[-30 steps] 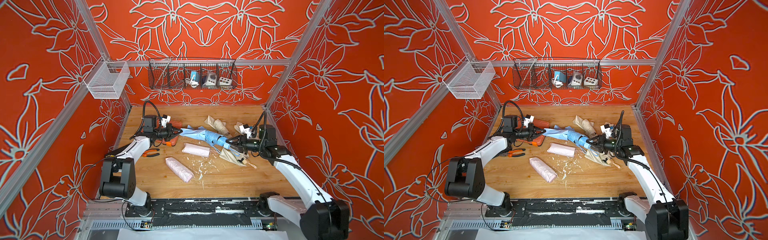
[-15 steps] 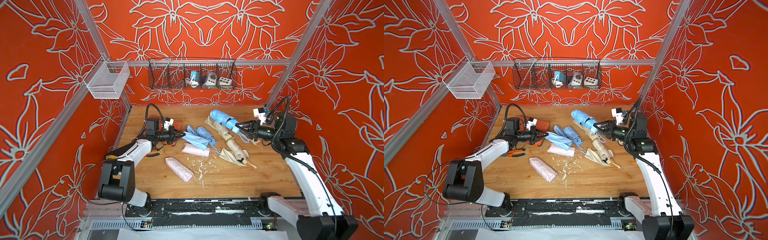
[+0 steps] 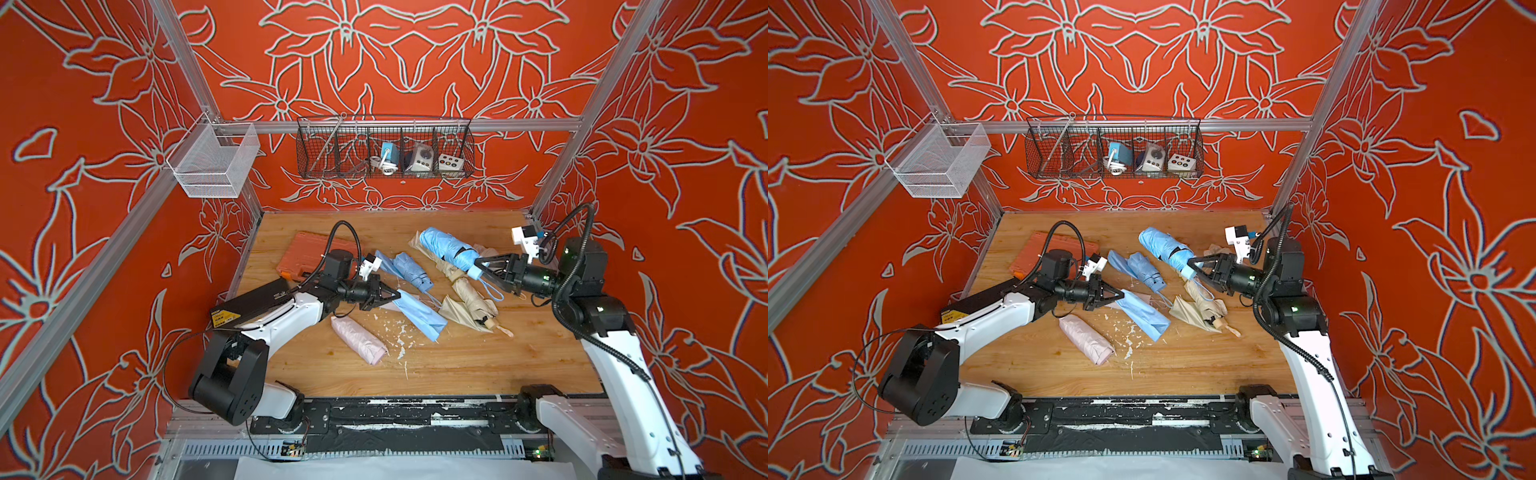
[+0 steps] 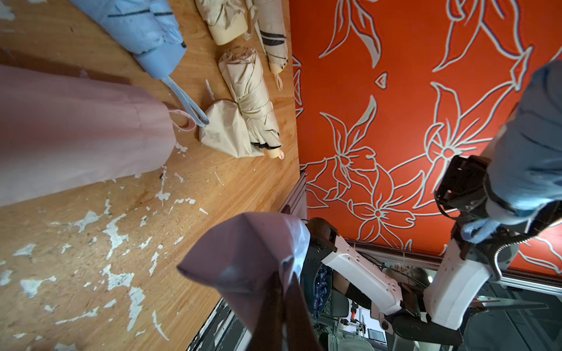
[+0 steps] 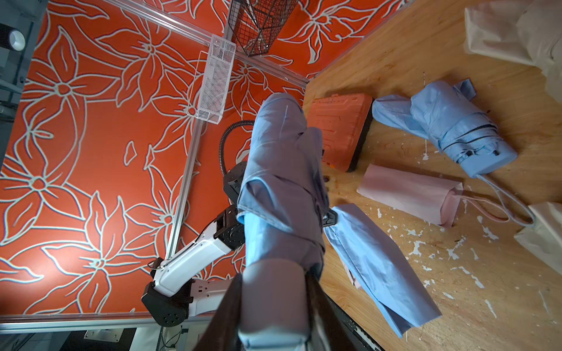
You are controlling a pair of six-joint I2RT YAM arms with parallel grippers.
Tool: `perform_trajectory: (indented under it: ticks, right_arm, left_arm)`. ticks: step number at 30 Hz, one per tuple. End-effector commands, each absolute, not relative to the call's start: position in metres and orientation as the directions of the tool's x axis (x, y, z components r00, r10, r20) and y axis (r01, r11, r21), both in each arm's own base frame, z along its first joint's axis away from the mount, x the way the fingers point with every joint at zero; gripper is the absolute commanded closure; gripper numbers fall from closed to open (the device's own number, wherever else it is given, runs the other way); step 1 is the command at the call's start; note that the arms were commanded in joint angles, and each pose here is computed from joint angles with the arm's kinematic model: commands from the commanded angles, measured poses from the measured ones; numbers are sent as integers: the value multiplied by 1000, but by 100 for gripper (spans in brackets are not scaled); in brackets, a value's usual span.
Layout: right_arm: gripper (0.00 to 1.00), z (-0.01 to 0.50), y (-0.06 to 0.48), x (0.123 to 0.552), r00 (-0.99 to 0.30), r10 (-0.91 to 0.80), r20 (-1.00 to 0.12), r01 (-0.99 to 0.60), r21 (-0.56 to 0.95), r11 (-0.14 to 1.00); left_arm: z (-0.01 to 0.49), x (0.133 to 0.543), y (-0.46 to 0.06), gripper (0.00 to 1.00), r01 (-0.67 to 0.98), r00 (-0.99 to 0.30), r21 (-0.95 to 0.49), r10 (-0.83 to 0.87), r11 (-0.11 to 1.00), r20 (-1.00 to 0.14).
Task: Take umbrellas out of sleeves
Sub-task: Place the umbrella in the umbrella sleeve.
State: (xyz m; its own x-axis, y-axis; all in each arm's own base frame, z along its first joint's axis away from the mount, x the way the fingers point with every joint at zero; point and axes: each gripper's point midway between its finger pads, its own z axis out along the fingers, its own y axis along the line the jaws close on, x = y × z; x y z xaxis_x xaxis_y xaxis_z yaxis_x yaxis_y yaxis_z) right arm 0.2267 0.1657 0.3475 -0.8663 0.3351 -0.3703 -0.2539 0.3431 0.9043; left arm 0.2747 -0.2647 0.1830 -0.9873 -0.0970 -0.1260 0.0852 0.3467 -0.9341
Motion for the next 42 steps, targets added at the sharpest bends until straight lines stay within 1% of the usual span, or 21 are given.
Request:
perform_trajectory:
  ticks: [1,4,8,11,13,17,22,26,30,42]
  right_arm:
    - [100,337,173,210,-882,288,-372,-277,905,322]
    - [100,314,174,198,-894,273,-354,-257,907,334]
    - [100,284,177,184,-912,252,-325,-232,913,336]
    - [100,266,178,178,-925,241,-294,-204,918,340]
    - [100,258,177,176,-927,235,-293,-200,915,351]
    - [100,236,176,168,-938,219,-268,-171,910,377]
    - [100,217,172,155,-949,206,-237,-138,904,404]
    - [100,202,171,148,-963,176,-206,-113,896,430]
    - [100,185,169,144,-969,172,-179,-82,886,457]
    - [100,127,160,139,-983,167,-81,24,834,551]
  left_arm:
    - [186,273,-276,100,103,-979,-927,-128,361,-159]
    - [172,267,-286,100,86,-977,-911,-144,404,-156]
    - [151,256,-297,100,40,-974,-908,-185,417,-128]
    - [136,249,-303,100,1,-972,-915,-215,403,-96]
    - [128,246,-308,100,-18,-973,-922,-221,387,-73]
    - [113,250,-312,100,-29,-972,-918,-227,395,-67]
    - [101,259,-316,100,-36,-967,-925,-246,379,-64]
    - [89,260,-314,100,-86,-958,-932,-288,351,-21]
    - [76,259,-316,100,-102,-964,-923,-267,371,-1]
    - [65,251,-316,100,-115,-972,-913,-233,392,23]
